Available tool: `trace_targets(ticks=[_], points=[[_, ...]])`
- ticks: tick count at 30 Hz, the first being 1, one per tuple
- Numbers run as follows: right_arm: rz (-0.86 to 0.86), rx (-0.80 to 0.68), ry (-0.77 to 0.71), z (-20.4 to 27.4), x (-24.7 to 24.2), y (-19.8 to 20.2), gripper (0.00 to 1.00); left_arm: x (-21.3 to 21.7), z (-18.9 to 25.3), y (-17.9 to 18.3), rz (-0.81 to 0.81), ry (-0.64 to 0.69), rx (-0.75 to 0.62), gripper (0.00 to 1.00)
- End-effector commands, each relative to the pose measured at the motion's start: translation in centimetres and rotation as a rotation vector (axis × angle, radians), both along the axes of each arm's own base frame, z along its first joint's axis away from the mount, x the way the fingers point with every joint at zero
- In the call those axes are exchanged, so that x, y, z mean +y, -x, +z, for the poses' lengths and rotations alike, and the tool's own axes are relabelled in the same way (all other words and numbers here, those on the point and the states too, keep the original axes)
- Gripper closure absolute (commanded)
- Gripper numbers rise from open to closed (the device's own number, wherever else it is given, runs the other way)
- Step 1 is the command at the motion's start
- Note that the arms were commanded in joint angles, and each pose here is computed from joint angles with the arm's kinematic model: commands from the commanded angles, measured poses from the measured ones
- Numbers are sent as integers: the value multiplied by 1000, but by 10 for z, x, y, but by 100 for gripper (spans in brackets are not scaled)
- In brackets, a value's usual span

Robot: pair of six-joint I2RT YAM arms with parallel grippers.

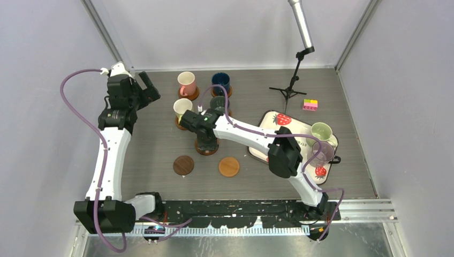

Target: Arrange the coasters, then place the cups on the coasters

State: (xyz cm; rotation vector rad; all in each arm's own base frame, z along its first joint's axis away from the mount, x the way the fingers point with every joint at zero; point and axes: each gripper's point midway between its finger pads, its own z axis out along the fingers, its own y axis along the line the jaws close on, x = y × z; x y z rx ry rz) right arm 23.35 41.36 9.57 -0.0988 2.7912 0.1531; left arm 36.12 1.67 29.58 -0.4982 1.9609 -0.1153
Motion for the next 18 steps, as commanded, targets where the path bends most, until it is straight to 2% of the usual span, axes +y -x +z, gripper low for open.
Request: trace_targets(ticks=[1, 9, 13, 18], points=[[-24, -78, -119, 40, 19, -9, 100, 1, 6, 1, 3, 16, -22, 0], [-24, -63, -118, 38, 17, -4, 99, 2, 4, -1, 5, 27, -19, 0], [-27, -60, -117, 38, 17, -4, 90, 3, 3, -1, 5, 33, -16, 0], [-26, -61, -119, 39, 17, -3, 85, 3, 2, -3, 5, 39, -16, 0]])
